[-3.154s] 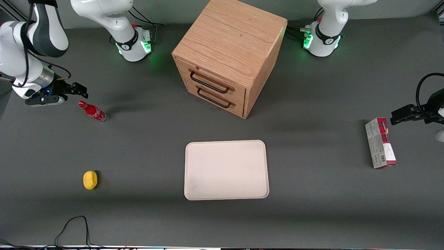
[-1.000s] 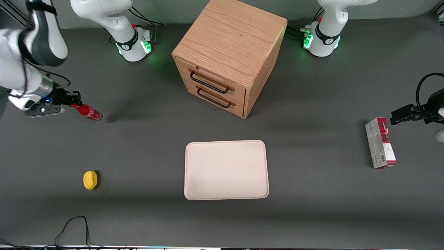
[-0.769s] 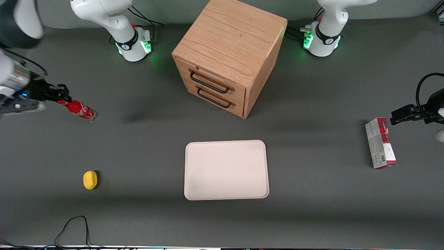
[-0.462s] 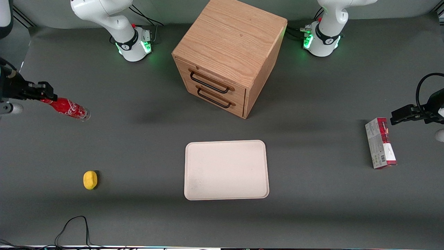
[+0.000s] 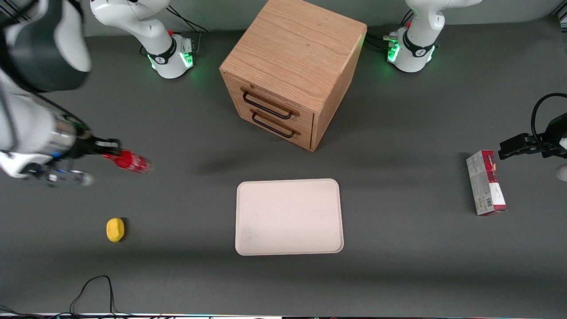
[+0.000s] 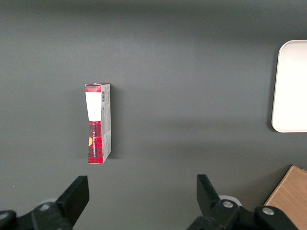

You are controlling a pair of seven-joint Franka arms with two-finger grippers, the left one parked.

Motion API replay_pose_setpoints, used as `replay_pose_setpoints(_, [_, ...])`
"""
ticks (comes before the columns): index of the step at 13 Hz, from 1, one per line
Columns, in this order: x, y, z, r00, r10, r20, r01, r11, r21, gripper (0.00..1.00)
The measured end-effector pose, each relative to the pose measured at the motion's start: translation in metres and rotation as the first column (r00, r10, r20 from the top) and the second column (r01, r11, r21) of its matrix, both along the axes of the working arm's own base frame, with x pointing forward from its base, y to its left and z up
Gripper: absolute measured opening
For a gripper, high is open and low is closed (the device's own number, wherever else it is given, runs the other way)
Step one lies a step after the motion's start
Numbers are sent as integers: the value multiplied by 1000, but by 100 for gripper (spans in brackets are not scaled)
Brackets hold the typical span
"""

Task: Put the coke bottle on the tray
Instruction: 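Carry the bottle to the cream tray's edge with the right gripper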

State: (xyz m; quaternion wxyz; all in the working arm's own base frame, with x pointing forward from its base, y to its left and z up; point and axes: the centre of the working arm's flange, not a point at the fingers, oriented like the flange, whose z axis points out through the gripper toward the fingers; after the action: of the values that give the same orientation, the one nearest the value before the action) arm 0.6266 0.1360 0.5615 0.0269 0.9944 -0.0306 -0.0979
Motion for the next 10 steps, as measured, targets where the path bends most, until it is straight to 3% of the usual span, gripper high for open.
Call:
replay_pose_setpoints(3, [27, 80, -46, 999, -53, 10, 53, 999, -4, 31])
replay_pose_setpoints(6, [58, 131, -116, 990, -123, 67, 120, 992, 40, 31])
replay_pose_setpoints(10, [83, 154, -180, 977, -172, 127, 162, 983, 88, 31])
